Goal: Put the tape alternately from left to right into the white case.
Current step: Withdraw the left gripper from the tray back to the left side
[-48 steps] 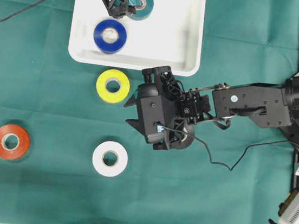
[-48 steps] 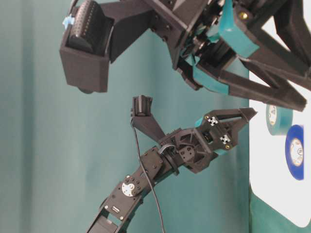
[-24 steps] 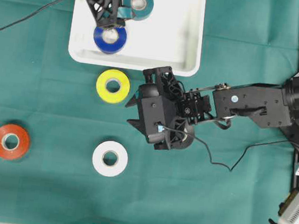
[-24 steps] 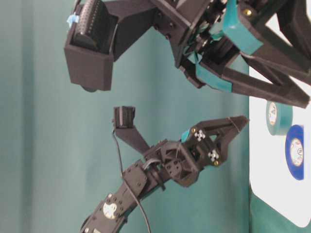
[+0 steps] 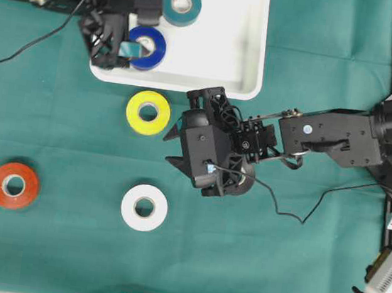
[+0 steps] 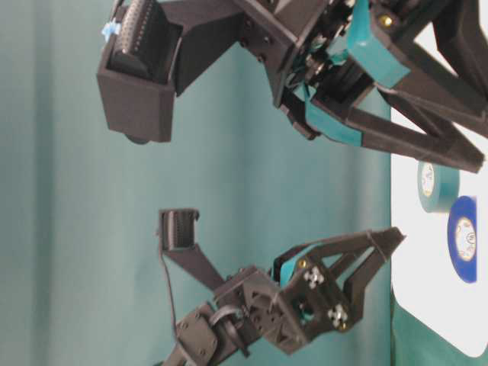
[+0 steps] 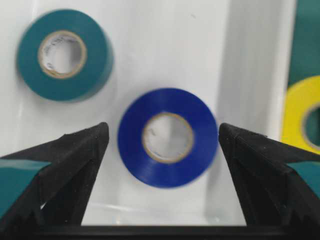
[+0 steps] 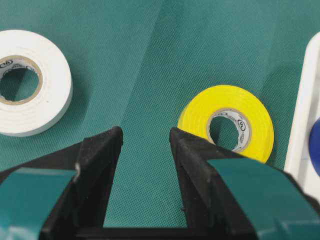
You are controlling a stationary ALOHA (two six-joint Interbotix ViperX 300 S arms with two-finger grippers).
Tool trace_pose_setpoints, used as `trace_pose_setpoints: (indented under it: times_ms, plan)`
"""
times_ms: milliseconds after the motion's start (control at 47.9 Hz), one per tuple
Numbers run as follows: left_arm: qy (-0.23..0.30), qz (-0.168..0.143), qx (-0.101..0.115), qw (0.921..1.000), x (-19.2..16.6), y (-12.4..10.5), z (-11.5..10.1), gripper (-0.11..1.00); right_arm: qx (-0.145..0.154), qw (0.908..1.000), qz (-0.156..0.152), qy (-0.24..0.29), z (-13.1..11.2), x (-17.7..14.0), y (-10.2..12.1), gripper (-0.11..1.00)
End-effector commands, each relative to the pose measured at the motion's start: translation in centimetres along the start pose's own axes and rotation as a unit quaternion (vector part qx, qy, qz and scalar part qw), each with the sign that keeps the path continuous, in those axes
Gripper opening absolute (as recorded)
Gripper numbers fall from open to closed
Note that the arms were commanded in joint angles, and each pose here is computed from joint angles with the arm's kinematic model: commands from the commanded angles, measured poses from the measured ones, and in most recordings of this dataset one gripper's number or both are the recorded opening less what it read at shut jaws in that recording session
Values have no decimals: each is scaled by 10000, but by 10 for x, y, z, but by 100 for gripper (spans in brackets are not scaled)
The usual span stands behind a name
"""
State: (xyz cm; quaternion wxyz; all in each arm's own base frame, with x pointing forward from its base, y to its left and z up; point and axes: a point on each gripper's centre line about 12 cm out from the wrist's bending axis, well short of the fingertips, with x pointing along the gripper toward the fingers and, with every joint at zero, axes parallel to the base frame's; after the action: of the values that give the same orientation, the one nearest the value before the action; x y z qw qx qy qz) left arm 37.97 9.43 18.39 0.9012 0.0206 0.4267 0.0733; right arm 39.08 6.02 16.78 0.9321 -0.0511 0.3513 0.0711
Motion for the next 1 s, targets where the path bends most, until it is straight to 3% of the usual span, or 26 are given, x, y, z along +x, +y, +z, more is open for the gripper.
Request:
trace_pose_setpoints:
  times_ms: [0,397,731,981]
  plan:
    - [-263,-41,79,9996,-18,-8,9,61,6,9998,10,-198,11,-6,0,50]
    - [-370,-341,412,9979,-41,-44,-8,61,-2,9998,10,-191,10,-6,0,50]
    - [-764,-558,654,9934,-56,-70,-28,61,-7,9998,18,-183,9,-6,1,50]
    - [-1157,-640,589,9895,-70,-78,-41,61,3,9998,7,-175,8,-6,0,50]
